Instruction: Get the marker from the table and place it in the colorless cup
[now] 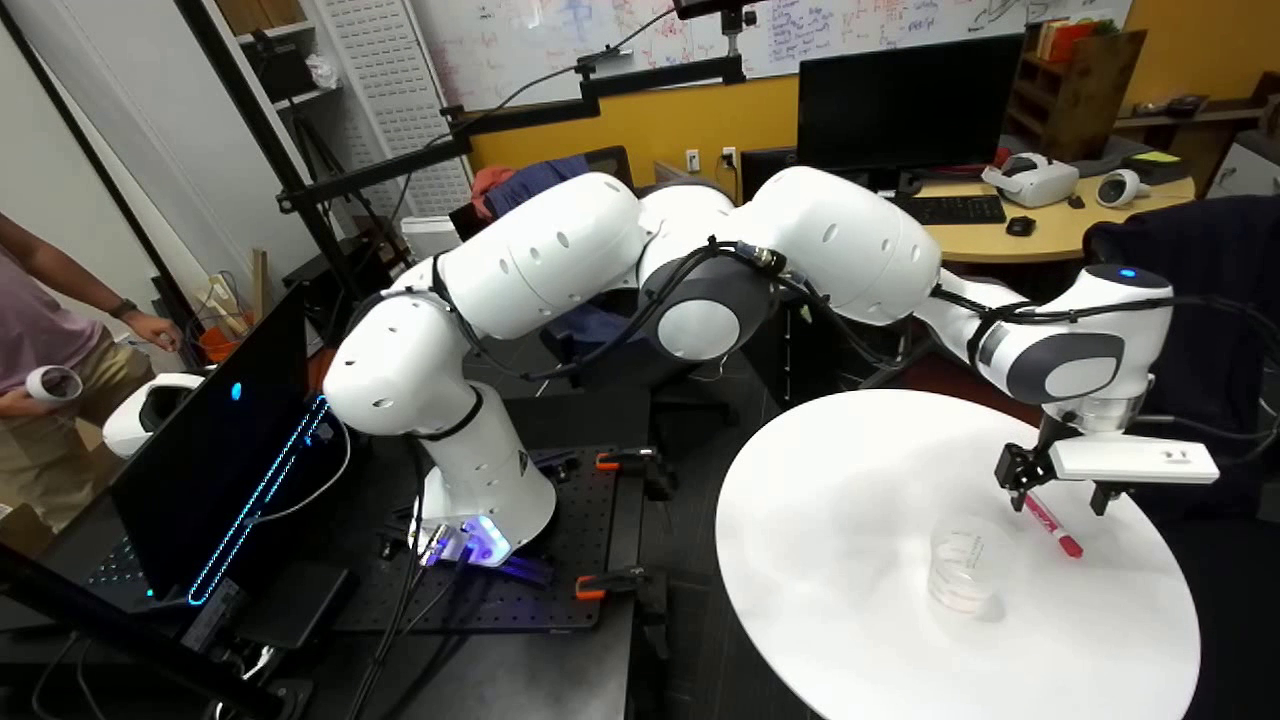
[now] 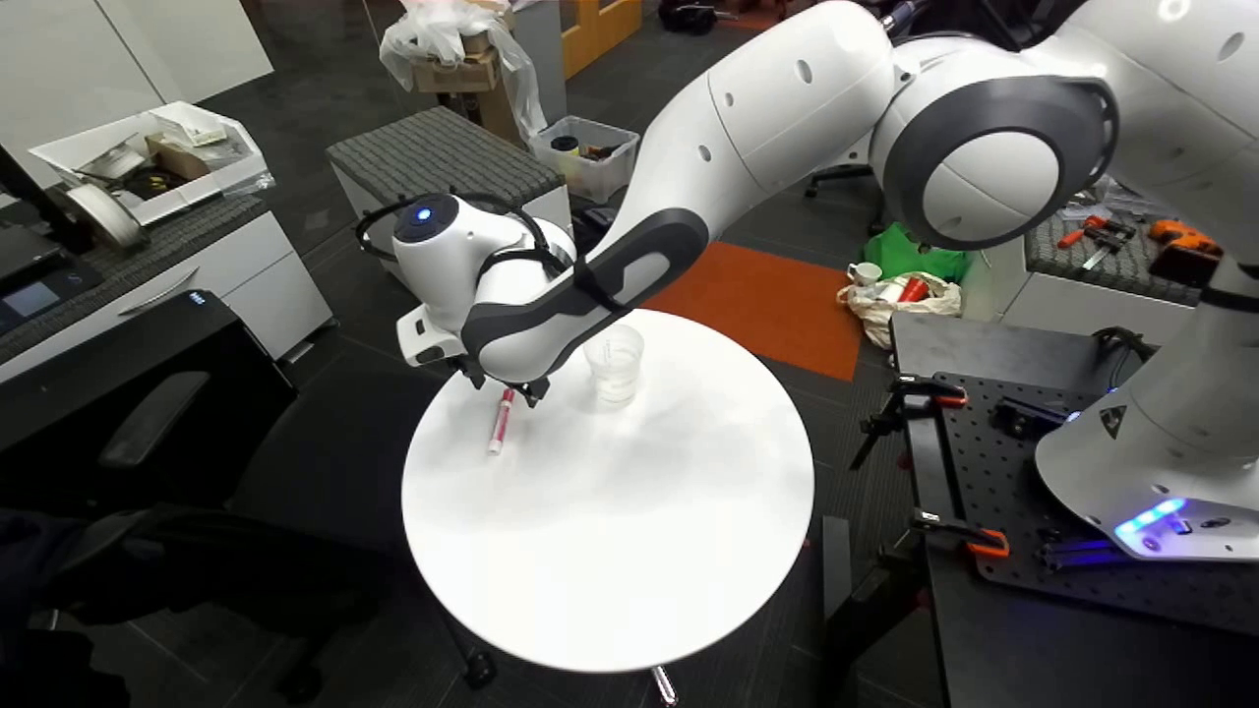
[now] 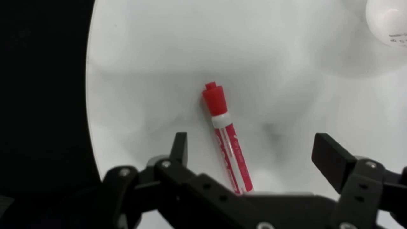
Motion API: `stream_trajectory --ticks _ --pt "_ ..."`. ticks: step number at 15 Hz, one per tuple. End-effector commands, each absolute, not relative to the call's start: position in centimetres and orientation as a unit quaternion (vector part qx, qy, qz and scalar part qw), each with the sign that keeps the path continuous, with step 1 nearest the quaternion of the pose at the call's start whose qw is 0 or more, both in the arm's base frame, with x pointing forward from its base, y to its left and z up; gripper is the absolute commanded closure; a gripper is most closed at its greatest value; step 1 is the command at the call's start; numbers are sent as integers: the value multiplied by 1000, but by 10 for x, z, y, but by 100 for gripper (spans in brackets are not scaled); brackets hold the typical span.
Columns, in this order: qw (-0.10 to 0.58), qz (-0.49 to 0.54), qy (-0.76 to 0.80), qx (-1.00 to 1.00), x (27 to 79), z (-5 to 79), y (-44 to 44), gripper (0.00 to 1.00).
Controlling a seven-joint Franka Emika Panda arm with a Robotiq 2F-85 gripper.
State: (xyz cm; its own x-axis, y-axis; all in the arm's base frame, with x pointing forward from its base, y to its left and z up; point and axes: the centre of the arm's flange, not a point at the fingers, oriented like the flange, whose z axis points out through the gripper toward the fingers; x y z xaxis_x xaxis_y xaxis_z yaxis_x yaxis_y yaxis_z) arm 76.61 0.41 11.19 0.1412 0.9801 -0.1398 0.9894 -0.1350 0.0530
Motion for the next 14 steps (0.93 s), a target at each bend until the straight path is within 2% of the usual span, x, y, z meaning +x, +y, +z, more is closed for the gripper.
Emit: stream_trajectory --ticks 1,14 --pt "58 -44 660 747 784 106 5 0" --pt "57 -56 663 744 798 82 15 0"
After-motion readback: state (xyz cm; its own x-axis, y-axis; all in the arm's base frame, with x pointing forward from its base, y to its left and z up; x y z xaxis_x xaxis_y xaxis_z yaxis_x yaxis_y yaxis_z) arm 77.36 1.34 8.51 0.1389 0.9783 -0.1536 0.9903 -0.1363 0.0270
